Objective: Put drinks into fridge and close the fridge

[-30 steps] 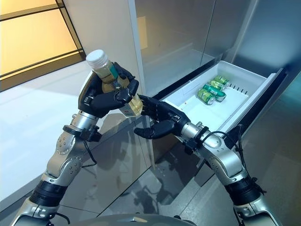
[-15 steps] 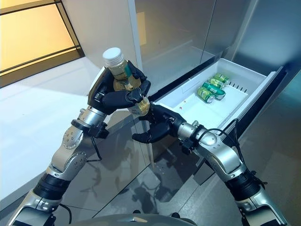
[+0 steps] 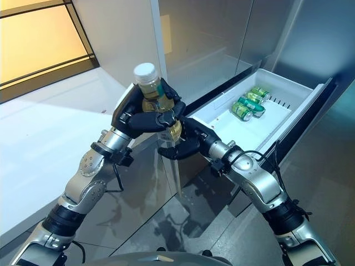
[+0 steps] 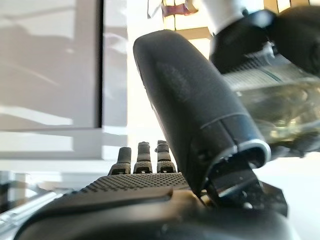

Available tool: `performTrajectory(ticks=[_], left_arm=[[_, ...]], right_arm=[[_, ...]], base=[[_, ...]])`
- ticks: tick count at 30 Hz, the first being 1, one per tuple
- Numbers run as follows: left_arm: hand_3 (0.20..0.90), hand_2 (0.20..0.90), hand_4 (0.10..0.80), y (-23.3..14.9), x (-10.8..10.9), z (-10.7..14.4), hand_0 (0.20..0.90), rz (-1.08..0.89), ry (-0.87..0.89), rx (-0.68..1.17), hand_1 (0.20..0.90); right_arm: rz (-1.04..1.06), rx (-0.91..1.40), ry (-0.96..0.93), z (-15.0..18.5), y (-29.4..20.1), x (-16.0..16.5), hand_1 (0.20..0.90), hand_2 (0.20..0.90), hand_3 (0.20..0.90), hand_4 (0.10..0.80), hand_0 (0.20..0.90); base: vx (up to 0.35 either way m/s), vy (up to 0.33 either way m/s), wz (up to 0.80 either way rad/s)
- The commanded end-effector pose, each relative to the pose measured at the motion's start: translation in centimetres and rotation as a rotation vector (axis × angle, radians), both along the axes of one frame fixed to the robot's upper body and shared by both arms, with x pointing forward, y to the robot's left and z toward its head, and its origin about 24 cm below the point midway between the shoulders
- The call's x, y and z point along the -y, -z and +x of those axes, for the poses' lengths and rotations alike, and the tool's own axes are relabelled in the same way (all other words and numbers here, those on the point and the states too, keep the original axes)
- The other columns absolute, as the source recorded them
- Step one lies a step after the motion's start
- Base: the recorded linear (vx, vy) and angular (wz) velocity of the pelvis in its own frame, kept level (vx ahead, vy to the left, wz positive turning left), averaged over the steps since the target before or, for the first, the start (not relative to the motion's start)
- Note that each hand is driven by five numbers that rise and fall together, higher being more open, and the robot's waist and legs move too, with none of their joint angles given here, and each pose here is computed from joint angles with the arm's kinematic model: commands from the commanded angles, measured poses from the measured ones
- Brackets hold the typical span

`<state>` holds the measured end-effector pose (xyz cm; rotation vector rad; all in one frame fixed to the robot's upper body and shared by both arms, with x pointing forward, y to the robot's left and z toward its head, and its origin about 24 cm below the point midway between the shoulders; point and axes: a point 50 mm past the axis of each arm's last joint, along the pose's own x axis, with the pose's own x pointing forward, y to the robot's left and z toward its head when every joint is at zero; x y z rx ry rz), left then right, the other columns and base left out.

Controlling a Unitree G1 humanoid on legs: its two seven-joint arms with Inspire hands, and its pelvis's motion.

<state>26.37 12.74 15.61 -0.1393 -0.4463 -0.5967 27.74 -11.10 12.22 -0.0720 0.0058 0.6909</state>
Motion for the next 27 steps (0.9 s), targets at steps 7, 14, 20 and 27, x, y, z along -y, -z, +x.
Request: performTrajectory(ticks=[7,14,20,27], left_arm=[[0.200,0.300,0.100,-7.1,1.5,-0.8,0.300,-0.085,0.074,0.353,0.300],[0.200,0.300,0.100,-6.7,1.6,-0.5,0.300,-0.045,0.053,0.340,0.300],[0.200,0.300,0.100,-6.4,1.8,-0.6,0.300,-0.071,0.106,0.336,0.300],[0.200,0.300,0.100,-7.2,2.6,-1.5,0.300,-0.155,0.192,0.405,0.300]], right_arm=[[0.210,0.314,-0.098,-0.2,-7.9,-1.8,0.900,0.900,0.900,0.800,0.900],[0.210,0.294,-0.174,-0.5,-8.1,-2.4,0.900,0.900,0.900,0.800,0.900],[0.197,0.240,-0.206,-0.6,-7.7,-2.3,0.300,0.300,0.200,0.100,0.300],[0.199,0.221,-0.209,-0.6,-7.3,-2.6,0.300,0.300,0.200,0.100,0.300]], base=[[0.000,0.000,0.00],[0.000,0.000,0.00],[0.000,0.000,0.00],[-0.004,-0.003,-0.01]])
